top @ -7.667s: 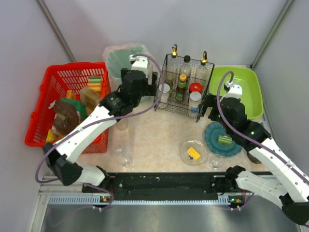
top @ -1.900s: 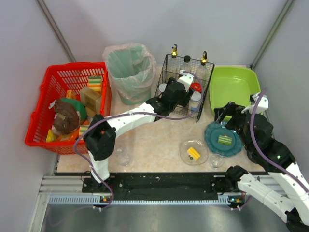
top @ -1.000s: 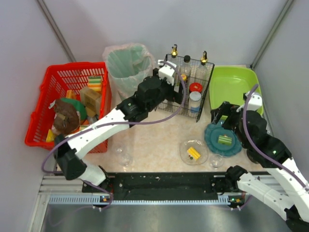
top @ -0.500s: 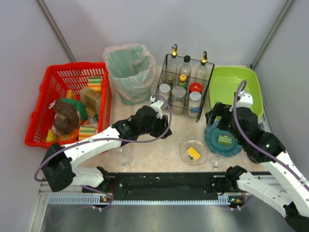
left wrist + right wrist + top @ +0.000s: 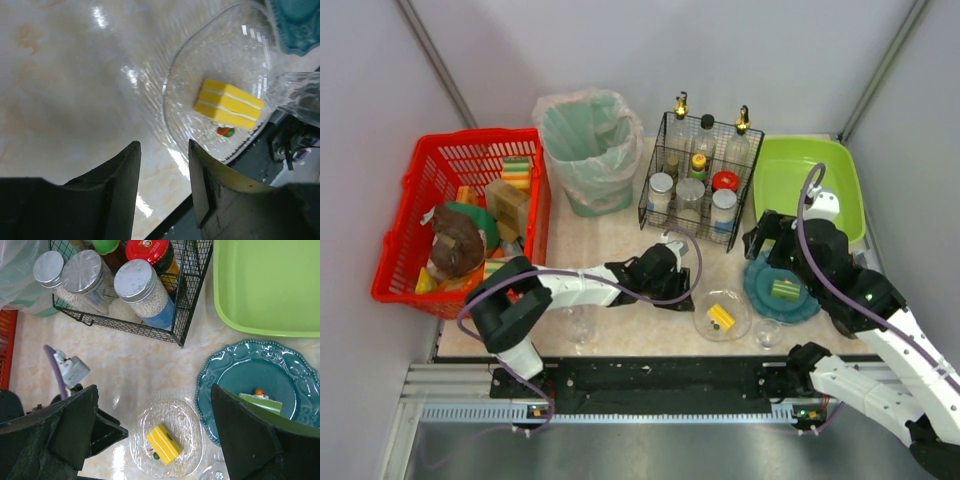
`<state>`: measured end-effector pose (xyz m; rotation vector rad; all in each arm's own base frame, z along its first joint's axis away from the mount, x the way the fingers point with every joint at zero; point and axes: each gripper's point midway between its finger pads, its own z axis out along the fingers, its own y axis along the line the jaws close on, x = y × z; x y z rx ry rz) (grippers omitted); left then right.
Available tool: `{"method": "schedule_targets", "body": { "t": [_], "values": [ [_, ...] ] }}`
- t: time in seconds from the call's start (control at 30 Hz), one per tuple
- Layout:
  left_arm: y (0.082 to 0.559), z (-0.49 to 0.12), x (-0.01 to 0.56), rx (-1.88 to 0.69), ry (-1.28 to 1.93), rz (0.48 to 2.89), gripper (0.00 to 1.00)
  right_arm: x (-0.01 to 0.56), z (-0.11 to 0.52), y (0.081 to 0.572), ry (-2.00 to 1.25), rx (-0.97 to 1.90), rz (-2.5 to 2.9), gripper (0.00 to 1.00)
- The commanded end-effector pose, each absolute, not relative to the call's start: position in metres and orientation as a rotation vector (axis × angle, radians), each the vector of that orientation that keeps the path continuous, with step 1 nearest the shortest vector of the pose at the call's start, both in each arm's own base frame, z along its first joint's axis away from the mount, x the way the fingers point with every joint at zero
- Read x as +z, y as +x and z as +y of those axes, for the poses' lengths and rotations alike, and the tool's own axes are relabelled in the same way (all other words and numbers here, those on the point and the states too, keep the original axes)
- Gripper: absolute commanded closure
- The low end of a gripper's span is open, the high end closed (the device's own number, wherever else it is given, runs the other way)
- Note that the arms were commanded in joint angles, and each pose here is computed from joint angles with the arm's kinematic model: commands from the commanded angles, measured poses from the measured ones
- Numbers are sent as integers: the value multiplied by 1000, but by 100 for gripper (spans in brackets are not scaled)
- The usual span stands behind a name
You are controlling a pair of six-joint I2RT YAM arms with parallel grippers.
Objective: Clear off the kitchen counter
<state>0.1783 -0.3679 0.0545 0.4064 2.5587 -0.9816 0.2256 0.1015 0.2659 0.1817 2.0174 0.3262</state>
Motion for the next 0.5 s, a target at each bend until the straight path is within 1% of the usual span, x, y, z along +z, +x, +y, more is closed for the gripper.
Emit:
{"method": "schedule_targets", "body": {
  "t": [0.0,0.33,0.47],
  "values": [
    [191,-390,63,-1054,371,2498,53,277,99,227,210,345,1979,9],
    [190,-397,51,-1061,346,2551,59,280,90,226,238,321,1947,9],
    [191,-395,41,-1018,286,2613,65,281,92,226,236,332,1945,9]
  ]
}}
